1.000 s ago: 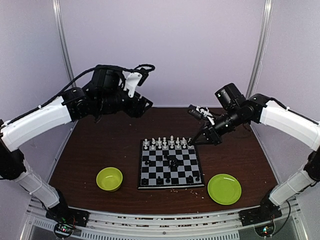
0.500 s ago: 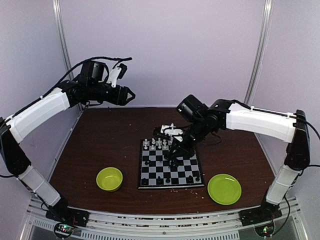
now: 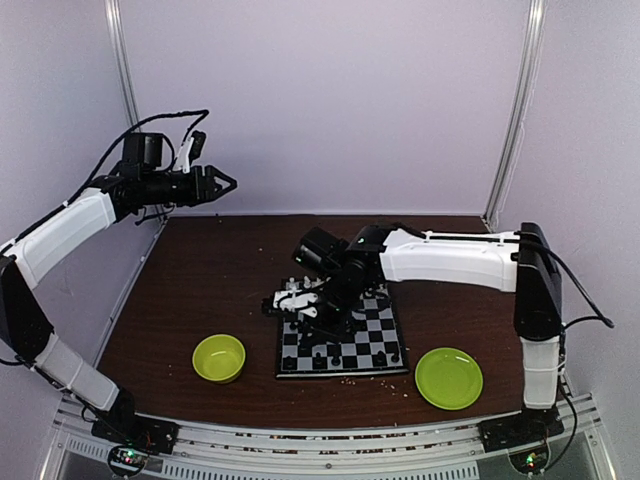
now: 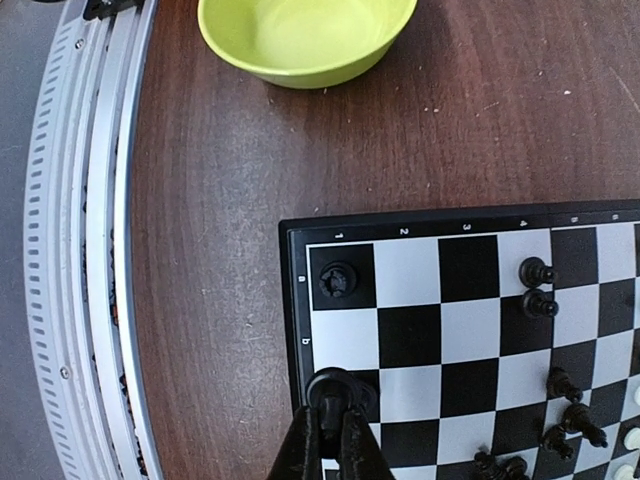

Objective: Set up the chess pieces on the board
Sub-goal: Place the knight at g8.

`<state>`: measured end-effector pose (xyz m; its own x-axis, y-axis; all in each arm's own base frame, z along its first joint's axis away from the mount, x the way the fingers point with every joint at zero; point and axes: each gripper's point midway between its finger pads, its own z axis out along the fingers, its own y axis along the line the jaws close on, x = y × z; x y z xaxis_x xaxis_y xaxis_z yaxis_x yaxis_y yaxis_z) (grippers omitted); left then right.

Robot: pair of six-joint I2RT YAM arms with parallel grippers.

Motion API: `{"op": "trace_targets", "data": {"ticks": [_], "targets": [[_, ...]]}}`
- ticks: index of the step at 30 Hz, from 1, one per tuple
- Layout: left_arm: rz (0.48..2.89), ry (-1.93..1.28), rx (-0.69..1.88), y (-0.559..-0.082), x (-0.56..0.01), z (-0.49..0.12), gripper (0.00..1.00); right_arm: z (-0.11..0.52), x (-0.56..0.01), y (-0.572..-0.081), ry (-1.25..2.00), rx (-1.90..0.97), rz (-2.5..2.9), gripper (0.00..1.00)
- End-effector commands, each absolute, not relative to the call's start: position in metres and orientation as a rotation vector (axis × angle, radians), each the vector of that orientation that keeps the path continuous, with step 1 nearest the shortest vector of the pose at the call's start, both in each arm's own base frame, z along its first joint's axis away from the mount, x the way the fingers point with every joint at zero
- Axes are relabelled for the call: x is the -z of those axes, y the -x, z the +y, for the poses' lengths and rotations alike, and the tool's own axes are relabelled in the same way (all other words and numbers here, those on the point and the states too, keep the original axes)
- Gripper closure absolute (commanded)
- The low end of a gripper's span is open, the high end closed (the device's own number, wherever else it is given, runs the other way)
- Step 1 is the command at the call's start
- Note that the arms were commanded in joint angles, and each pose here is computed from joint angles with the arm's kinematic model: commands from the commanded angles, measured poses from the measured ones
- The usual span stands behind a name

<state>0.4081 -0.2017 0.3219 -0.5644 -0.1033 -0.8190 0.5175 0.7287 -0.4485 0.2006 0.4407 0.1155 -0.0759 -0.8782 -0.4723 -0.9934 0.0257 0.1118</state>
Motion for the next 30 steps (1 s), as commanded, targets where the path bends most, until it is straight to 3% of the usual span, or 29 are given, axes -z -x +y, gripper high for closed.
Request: {"op": "trace_targets", "data": {"ticks": [1, 30], "targets": [[1.895, -0.374, 0.899, -0.394, -0.357, -0.208, 0.45, 0.441, -0.098, -0.202, 1.955, -0.539, 2.071, 0.98], [1.886, -0.393, 0.864, -0.390, -0.361, -0.205, 0.44, 0.450, -0.060, -0.196, 2.021, -0.473, 2.141, 0.96]]}}
